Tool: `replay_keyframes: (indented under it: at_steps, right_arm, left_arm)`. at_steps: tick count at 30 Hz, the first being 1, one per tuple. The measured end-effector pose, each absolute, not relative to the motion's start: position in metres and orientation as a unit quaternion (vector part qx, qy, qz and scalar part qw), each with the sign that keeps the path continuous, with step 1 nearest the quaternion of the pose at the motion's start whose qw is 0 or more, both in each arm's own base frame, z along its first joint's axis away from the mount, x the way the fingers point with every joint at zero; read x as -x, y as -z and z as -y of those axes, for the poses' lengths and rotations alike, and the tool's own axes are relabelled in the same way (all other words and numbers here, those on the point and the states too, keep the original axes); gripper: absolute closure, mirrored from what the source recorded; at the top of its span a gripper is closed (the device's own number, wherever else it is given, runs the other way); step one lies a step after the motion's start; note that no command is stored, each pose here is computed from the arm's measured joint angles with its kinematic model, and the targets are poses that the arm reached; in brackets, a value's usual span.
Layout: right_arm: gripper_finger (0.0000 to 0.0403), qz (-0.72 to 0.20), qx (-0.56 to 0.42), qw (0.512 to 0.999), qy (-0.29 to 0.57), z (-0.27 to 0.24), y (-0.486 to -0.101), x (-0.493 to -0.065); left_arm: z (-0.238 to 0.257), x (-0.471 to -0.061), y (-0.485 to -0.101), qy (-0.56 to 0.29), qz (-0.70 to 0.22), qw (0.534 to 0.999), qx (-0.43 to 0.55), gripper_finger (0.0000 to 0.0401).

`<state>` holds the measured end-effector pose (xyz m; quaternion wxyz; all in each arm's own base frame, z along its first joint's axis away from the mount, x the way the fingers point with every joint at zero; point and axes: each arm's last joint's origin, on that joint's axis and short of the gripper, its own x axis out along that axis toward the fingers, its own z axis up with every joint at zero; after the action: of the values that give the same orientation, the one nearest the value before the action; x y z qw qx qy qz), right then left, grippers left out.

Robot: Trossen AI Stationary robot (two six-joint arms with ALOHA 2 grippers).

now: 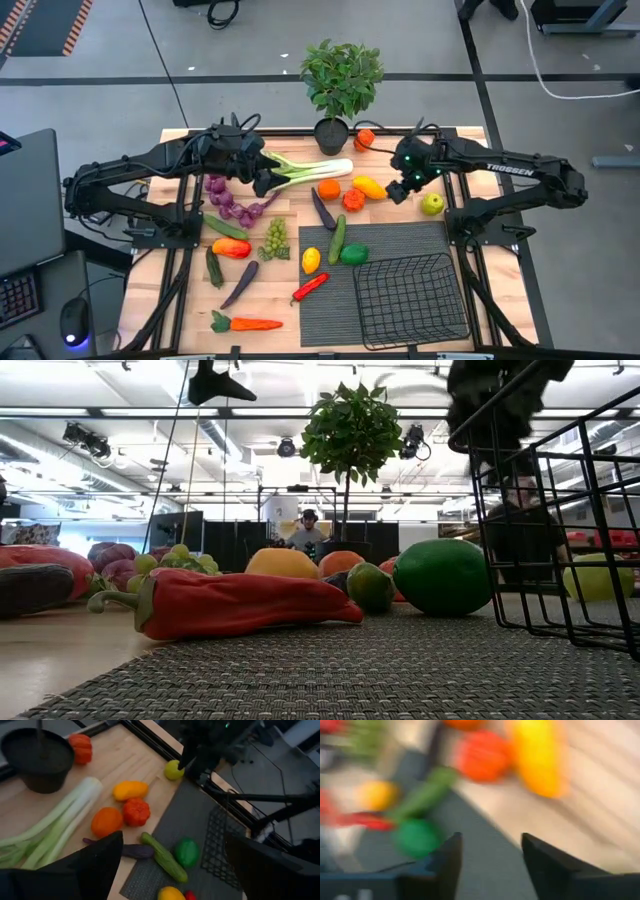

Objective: Build produce basket
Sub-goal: Put the green apple into the black wire basket

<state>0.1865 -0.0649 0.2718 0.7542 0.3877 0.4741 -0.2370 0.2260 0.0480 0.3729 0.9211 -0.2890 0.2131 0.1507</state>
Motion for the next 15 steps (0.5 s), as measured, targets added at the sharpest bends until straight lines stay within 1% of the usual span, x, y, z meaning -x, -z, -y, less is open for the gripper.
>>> replay_keyframes:
  at_steps: [4, 7, 11, 15]
  right_arm:
    - [0.0098, -0.544, -0.349, 0.672, 0.361, 0.074, -0.259, -0.168]
    - [0.0055, -0.579, -0.346, 0.621, 0.400, 0.079, -0.254, -0.161]
    - [0.0019, -0.604, -0.346, 0.593, 0.404, 0.081, -0.244, -0.158]
    - [0.0006, -0.618, -0.354, 0.575, 0.403, 0.078, -0.232, -0.153]
  left_arm:
    - [-0.050, -0.226, -0.373, -0.187, -0.202, 0.916, 0.292, 0.0047]
    - [-0.051, -0.225, -0.373, -0.216, -0.191, 0.907, 0.307, 0.0047]
    - [-0.053, -0.224, -0.373, -0.249, -0.179, 0.901, 0.308, 0.0047]
    - [-0.055, -0.224, -0.373, -0.286, -0.160, 0.889, 0.319, 0.0047]
